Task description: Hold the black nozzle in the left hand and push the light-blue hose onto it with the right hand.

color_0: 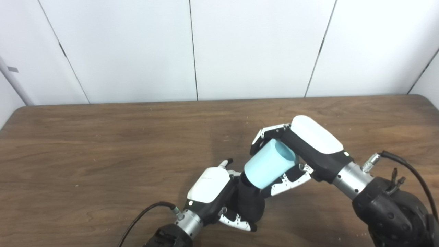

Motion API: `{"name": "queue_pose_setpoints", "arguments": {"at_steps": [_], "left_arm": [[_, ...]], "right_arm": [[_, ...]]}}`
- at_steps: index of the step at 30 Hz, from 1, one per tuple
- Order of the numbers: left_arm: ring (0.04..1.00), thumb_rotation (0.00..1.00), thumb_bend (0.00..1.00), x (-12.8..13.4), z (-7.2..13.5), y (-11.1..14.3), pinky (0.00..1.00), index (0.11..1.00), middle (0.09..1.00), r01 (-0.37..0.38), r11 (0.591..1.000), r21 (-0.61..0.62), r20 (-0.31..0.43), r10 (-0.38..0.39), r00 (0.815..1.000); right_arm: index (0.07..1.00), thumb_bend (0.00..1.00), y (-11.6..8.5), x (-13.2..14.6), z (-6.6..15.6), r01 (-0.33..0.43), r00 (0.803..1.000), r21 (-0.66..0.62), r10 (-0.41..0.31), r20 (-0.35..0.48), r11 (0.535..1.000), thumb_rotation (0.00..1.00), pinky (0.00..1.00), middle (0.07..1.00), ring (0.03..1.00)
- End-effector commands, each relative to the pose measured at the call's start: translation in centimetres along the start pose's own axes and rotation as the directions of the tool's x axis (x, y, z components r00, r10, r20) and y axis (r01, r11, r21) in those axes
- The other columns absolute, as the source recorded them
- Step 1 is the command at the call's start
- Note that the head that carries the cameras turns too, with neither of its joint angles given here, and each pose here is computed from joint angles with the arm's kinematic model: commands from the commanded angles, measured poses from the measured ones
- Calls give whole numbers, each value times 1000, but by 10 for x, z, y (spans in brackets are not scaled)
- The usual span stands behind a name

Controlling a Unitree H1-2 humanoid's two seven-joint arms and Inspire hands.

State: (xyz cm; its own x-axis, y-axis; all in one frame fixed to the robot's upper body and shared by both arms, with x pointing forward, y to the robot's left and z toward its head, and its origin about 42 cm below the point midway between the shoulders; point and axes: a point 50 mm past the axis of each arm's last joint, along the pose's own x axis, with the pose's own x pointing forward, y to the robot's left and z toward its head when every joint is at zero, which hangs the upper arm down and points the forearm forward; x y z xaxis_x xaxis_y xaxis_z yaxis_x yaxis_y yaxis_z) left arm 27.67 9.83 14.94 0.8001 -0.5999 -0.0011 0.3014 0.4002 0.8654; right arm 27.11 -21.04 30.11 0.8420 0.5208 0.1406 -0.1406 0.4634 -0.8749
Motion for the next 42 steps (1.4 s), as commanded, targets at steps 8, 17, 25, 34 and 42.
{"name": "queue_pose_setpoints", "arguments": {"at_steps": [8, 17, 25, 34, 42], "left_arm": [[695, 0, 521, -16, -12, -32, 1000, 495, 486, 190, 981, 26, -69, -188, 980], [694, 0, 521, -16, -11, -31, 1000, 495, 486, 191, 981, 29, -69, -189, 980], [694, 0, 521, -15, -10, -33, 1000, 495, 486, 189, 982, 30, -67, -187, 980], [695, 0, 521, -14, -8, -34, 1000, 495, 486, 191, 981, 30, -64, -188, 980], [690, 0, 521, -14, -5, -34, 1000, 495, 485, 191, 981, 28, -60, -189, 980]], "right_arm": [[529, 497, -6, 1, 7, 50, 998, -33, -48, 49, 998, 0, 319, 508, 427], [531, 497, -1, 4, 10, 21, 998, -34, -19, 52, 999, 0, 317, 508, 426], [528, 497, 3, 8, 13, -18, 998, -60, 21, 51, 998, 0, 319, 508, 424], [525, 498, 5, 10, 17, -42, 997, -79, 47, 59, 996, 0, 330, 504, 418], [518, 498, 17, 18, 22, -56, 993, -175, 73, 92, 983, 0, 322, 514, 429]]}}
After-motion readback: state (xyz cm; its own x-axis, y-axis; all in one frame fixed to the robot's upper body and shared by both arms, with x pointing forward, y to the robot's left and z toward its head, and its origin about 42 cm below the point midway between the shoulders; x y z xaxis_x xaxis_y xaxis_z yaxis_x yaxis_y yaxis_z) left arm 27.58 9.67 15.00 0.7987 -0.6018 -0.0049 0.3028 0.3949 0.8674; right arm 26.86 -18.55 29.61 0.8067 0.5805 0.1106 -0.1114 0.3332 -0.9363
